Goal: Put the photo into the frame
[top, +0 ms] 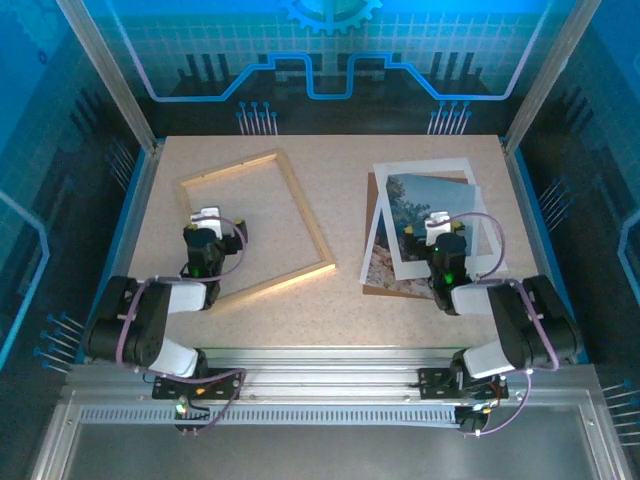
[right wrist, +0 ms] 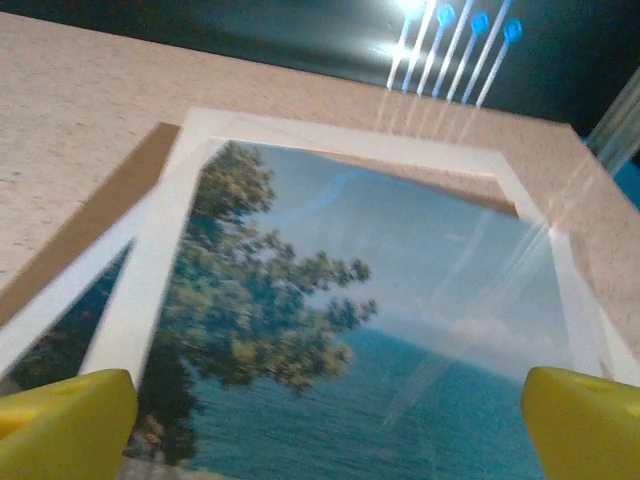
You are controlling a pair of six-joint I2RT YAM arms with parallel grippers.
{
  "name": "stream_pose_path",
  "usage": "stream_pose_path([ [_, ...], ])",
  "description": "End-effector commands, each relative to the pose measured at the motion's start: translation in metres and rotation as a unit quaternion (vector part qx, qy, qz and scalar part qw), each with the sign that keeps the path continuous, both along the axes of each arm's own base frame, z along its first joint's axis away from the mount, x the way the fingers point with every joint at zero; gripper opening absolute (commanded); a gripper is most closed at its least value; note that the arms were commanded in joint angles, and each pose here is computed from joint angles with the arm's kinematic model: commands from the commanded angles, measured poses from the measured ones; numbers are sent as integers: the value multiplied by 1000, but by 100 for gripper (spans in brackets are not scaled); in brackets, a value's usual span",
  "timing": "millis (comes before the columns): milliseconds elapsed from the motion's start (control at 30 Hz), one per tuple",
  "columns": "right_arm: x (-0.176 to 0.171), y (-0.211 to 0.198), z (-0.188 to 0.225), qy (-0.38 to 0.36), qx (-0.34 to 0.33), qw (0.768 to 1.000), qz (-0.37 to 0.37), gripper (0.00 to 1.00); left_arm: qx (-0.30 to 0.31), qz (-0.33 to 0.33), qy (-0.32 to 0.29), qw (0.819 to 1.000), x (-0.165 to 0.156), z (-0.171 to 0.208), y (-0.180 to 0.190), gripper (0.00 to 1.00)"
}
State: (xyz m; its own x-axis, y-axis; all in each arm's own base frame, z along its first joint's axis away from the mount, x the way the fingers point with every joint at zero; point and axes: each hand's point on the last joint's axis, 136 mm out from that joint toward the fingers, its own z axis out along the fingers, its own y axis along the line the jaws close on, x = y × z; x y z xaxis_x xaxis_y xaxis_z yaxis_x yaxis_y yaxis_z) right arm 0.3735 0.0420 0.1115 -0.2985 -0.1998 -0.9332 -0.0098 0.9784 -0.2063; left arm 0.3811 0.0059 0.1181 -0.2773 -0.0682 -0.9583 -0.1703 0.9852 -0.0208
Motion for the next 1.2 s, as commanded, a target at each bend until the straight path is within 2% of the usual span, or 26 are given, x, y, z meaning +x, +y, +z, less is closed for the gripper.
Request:
stream_pose_path([
  [0, 13, 9, 62, -52, -41, 997, -26, 100, 14, 26, -21, 999, -6, 37, 6, 99],
  [100, 26, 37, 88, -41, 37, 998, 4, 100, -23, 47, -20, 998, -8, 52, 9, 99],
  [233, 45, 88, 92, 60, 87, 994, 18, 97, -100, 75, -1, 992, -13, 51, 9, 99],
  [300, 50, 125, 89, 103, 85, 990, 53, 94, -128, 84, 19, 988, -15, 43, 8, 99],
  [400, 52, 179, 78, 161, 63, 981, 91, 93, -132, 105, 55, 984, -21, 30, 12, 99],
  [467, 50, 210, 64, 215, 58, 968, 112, 93, -132, 124, 67, 981, -26, 24, 20, 99],
  [600, 45, 257, 34, 305, 35, 939, 154, 90, -153, 112, 61, 980, -27, 21, 20, 99],
  [700, 40, 274, 8, 366, -1, 916, 167, 88, -172, 97, 64, 978, -27, 19, 17, 99],
  [867, 38, 290, -27, 439, -19, 881, 178, 83, -213, 65, 83, 971, -26, 12, 4, 99],
  [1067, 46, 291, -59, 462, -39, 872, 159, 77, -247, 32, 106, 963, -28, 4, -12, 99],
  [1167, 51, 289, -70, 463, -49, 872, 147, 70, -261, 21, 118, 958, -29, -1, -18, 99],
])
